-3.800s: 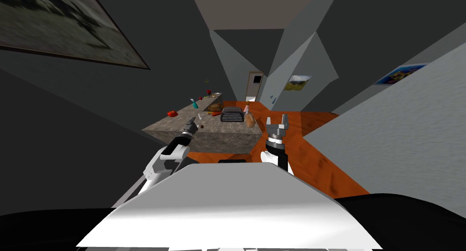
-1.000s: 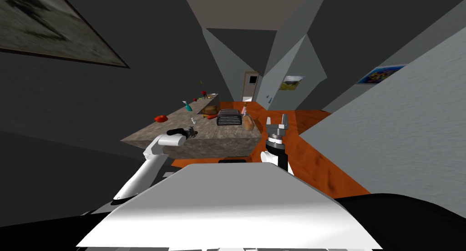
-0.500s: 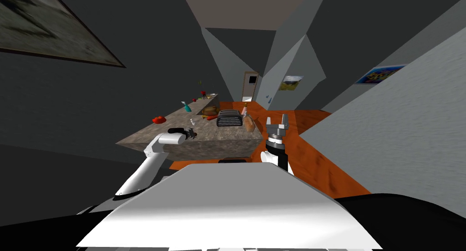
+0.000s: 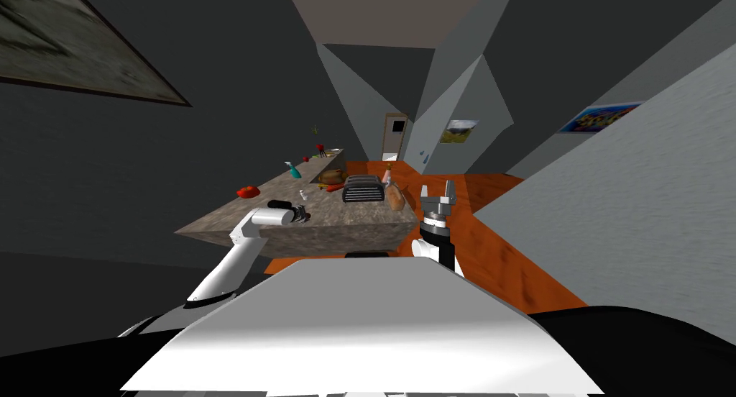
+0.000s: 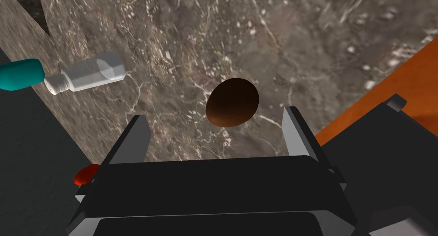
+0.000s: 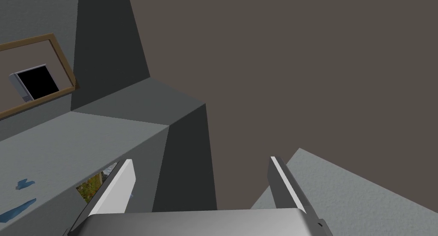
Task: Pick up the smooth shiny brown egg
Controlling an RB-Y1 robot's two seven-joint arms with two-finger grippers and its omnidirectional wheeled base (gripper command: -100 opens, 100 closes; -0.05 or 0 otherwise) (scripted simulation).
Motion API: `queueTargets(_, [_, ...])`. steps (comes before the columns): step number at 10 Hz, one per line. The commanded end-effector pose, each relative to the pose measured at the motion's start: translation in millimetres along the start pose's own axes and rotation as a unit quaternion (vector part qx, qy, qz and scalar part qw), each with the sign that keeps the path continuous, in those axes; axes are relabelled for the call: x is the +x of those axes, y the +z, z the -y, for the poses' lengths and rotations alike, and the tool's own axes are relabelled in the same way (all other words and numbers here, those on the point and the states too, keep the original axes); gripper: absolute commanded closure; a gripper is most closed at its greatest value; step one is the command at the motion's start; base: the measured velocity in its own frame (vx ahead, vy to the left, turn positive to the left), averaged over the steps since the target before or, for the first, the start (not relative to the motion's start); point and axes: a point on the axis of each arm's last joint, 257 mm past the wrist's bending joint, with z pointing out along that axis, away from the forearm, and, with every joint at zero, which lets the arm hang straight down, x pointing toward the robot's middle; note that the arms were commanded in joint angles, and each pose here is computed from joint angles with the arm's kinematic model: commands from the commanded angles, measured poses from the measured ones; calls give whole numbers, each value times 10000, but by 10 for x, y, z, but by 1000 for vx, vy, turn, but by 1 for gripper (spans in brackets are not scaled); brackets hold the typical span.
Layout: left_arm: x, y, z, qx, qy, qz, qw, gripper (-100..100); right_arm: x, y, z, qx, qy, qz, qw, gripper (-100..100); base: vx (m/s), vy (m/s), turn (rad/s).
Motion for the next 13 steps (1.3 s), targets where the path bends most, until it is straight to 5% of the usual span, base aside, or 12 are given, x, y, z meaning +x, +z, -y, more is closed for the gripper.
queueTargets(1, [-43, 24, -98, -229, -109, 94, 9996, -100, 0, 0, 0, 0, 0, 0, 10000, 0, 63, 34, -17])
queueTargets(5, [-88, 63, -218, -482, -216, 182, 9984, -100, 0, 0, 0, 0, 0, 0, 10000, 0, 23, 27, -9])
queueTargets(6, [-93, 66, -230, -503, -223, 192, 9983, 0, 0, 0, 0, 0, 1, 0, 10000, 0, 0, 0, 0])
queueTargets(7, [-114, 142, -260, -500, -233, 197, 9983, -100, 0, 0, 0, 0, 1, 0, 10000, 0, 0, 0, 0])
queueTargets(10, [-138, 200, -281, -508, -245, 207, 9982, -100, 0, 0, 0, 0, 1, 0, 10000, 0, 0, 0, 0])
queueTargets(11, [-139, 206, -278, -500, -240, 203, 9983, 100, 0, 0, 0, 0, 1, 0, 10000, 0, 0, 0, 0])
queueTargets(13, [-138, 204, -277, -501, -240, 203, 9982, 100, 0, 0, 0, -1, 1, 0, 10000, 0, 0, 0, 0])
